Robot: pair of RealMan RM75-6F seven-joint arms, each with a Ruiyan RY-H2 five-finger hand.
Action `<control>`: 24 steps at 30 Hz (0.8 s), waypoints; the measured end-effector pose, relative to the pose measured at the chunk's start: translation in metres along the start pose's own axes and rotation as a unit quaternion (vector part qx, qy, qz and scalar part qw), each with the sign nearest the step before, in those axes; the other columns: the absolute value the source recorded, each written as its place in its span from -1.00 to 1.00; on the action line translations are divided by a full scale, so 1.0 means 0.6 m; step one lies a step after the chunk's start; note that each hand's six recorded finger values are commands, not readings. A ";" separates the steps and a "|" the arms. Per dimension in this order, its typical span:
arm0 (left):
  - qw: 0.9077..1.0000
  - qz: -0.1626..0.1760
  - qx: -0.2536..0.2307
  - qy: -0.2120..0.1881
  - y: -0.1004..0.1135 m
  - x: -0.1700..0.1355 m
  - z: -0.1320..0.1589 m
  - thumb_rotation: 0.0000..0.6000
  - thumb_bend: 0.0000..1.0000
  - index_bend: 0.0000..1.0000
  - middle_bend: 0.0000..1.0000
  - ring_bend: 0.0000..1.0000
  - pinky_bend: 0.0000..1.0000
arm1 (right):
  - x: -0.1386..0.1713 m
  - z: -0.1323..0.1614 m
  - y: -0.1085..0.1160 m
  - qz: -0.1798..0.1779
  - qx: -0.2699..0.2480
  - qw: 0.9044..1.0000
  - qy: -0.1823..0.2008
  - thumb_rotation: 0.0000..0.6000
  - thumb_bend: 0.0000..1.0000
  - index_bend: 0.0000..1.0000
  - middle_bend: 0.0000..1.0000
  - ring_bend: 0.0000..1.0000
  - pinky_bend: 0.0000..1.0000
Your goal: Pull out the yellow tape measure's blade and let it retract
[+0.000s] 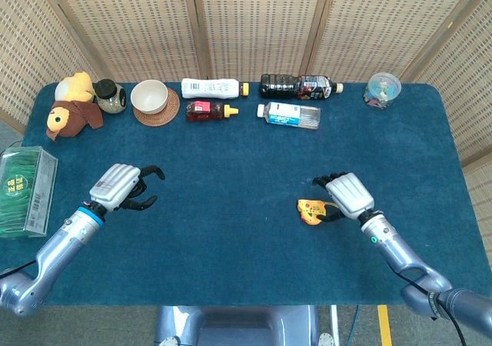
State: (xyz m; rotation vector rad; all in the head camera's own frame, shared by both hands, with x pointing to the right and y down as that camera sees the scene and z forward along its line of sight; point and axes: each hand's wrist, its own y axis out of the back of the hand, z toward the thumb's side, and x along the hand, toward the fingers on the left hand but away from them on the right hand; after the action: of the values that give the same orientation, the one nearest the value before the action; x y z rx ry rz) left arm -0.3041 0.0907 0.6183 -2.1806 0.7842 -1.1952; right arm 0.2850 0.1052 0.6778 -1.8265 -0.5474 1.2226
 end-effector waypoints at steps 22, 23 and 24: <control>0.977 0.125 0.036 0.171 0.004 -0.187 -0.108 1.00 -0.33 0.26 0.48 0.29 0.39 | 0.199 -0.122 0.036 -0.091 -0.024 0.977 -0.193 0.38 -0.54 0.25 0.37 0.32 0.27; 0.975 0.133 0.038 0.176 0.004 -0.196 -0.111 1.00 -0.33 0.27 0.48 0.29 0.39 | 0.208 -0.125 0.035 -0.089 -0.025 0.976 -0.199 0.38 -0.54 0.25 0.37 0.32 0.26; 0.973 0.141 0.041 0.179 0.004 -0.205 -0.114 1.00 -0.33 0.27 0.48 0.29 0.39 | 0.221 -0.128 0.033 -0.088 -0.028 0.974 -0.208 0.38 -0.54 0.25 0.37 0.32 0.26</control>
State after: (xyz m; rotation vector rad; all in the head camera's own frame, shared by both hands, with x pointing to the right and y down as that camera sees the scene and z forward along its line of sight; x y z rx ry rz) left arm -0.4179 0.1638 0.5798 -1.7357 1.1278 -1.4571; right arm 0.4086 0.1607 0.6039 -1.5294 -0.9631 1.4854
